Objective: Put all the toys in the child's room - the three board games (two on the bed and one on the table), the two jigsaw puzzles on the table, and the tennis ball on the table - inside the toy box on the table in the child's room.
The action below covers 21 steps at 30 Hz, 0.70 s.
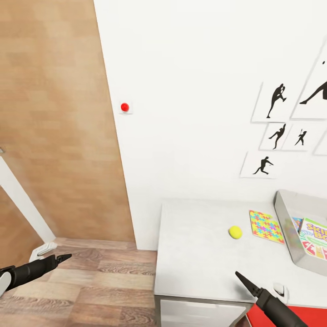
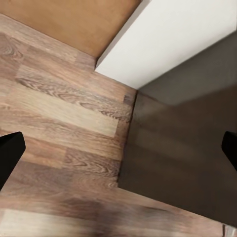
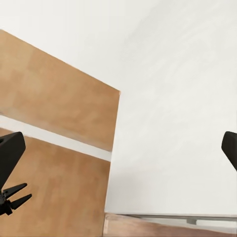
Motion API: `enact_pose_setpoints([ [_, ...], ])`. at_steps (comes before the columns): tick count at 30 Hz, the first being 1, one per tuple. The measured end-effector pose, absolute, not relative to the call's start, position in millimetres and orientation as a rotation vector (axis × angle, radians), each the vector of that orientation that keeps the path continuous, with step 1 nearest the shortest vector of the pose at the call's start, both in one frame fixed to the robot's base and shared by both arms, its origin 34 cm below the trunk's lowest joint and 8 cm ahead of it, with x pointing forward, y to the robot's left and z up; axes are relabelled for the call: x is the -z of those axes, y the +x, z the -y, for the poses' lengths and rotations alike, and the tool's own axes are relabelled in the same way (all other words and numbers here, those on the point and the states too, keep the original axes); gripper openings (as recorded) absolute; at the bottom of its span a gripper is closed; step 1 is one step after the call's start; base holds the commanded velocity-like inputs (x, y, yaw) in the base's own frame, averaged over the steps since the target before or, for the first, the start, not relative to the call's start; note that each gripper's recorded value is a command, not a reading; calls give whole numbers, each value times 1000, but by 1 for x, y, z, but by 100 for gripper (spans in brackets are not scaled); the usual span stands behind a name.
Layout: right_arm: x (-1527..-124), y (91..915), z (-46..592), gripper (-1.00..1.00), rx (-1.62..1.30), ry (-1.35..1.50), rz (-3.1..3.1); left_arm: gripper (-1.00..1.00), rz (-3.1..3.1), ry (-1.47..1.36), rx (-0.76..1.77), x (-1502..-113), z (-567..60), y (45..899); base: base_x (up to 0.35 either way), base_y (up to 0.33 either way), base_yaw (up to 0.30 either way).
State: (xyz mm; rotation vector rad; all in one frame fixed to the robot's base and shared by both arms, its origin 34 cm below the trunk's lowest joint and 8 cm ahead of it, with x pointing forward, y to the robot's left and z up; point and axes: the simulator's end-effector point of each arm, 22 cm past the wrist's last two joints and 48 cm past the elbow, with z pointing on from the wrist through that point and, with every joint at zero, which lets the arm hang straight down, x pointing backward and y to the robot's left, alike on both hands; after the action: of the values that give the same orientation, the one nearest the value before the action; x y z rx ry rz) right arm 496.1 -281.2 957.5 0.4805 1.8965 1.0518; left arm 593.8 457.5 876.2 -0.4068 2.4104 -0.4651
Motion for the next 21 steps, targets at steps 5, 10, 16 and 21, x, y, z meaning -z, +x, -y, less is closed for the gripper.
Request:
enact_pose_setpoints([
  [5,-957,496,280,100,-1053,479,-1897,100,-2410,-407,465,-876,-458,594,0,134,0],
  [10,-957,496,280,100,-1052,479,-1898,100,-2410,-407,466,-876,-457,594,0,40,0],
  [16,-959,497,281,100,-1052,477,-1895,100,-2410,-406,467,-876,-457,594,3,10,0],
  [21,-963,501,281,100,-1053,471,-1888,100,-2410,-406,467,-876,-457,594,46,3,0],
])
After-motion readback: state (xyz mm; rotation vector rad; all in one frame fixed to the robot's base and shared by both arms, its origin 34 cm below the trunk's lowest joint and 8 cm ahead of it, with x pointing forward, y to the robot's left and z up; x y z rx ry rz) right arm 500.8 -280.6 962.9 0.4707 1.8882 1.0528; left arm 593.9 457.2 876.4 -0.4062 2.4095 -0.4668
